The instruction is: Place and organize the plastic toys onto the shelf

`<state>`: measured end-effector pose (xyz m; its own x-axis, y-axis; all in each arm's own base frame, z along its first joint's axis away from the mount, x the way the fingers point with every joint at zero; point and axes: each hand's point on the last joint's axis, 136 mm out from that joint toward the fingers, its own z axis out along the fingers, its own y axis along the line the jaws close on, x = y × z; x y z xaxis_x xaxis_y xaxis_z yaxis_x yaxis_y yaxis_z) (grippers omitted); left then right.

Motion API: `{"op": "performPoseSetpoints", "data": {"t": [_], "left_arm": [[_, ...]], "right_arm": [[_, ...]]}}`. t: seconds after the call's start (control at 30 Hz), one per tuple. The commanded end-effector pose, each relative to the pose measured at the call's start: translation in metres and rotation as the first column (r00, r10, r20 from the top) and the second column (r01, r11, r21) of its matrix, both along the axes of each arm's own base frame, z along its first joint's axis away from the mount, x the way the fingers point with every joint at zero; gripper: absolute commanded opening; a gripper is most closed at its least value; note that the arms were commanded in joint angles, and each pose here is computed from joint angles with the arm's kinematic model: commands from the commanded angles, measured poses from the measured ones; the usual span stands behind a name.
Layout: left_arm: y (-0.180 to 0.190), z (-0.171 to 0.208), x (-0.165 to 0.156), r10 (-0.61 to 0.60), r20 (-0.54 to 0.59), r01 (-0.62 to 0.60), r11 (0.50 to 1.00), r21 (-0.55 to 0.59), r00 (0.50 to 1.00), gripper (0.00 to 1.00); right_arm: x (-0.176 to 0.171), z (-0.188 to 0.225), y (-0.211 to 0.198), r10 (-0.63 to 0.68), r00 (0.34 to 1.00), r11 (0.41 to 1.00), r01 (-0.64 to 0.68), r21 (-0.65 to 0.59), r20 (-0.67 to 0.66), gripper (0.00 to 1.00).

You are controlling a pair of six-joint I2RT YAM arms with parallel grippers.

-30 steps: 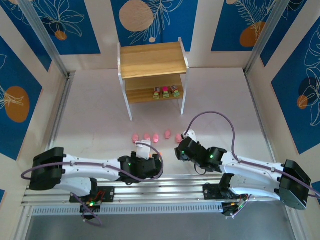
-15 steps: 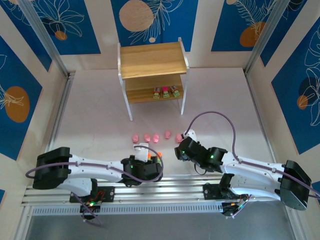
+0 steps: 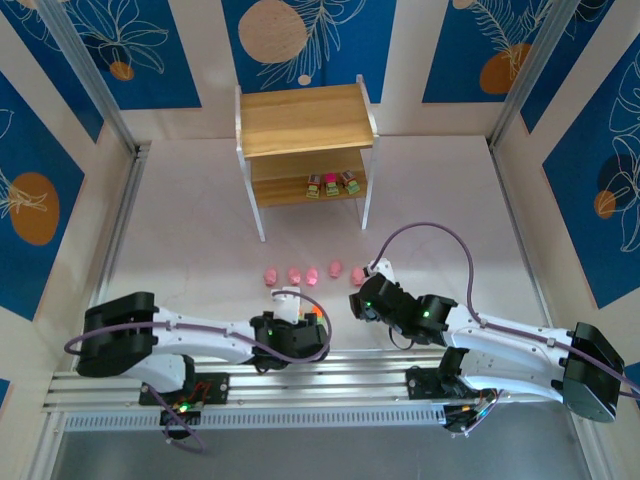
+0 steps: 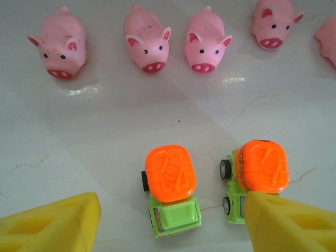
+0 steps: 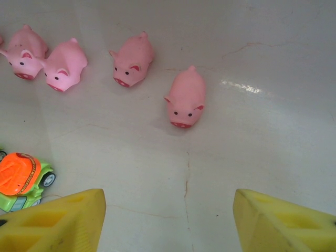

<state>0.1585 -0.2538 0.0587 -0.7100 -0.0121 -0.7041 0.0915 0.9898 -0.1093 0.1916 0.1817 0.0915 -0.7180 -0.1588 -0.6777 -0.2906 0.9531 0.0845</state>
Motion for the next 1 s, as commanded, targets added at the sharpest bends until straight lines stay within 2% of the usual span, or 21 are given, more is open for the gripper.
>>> {"op": "performPoseSetpoints", "data": {"t": [0.0,0.7,0.97], "left_arm": [[0.001,-0.008,0.002,0.002,-0.011,-0.002,1.0,0.014,1.0,0.72],[0.01,-0.045,0.007,0.023,-0.077,-0.021,0.999,0.031,0.997,0.7],[0.017,-0.044,0.005,0.026,-0.08,-0.022,0.999,0.044,0.996,0.59]], "right_arm": [[-0.001,0.001,-0.001,-0.012,1.0,1.0,0.012,0.01,0.001,0.65],[0.0,-0.001,0.0,-0.009,1.0,1.0,0.009,0.007,-0.009,0.65],[0.0,-0.002,0.001,-0.007,1.0,1.0,0.007,0.001,-0.013,0.65]]}}
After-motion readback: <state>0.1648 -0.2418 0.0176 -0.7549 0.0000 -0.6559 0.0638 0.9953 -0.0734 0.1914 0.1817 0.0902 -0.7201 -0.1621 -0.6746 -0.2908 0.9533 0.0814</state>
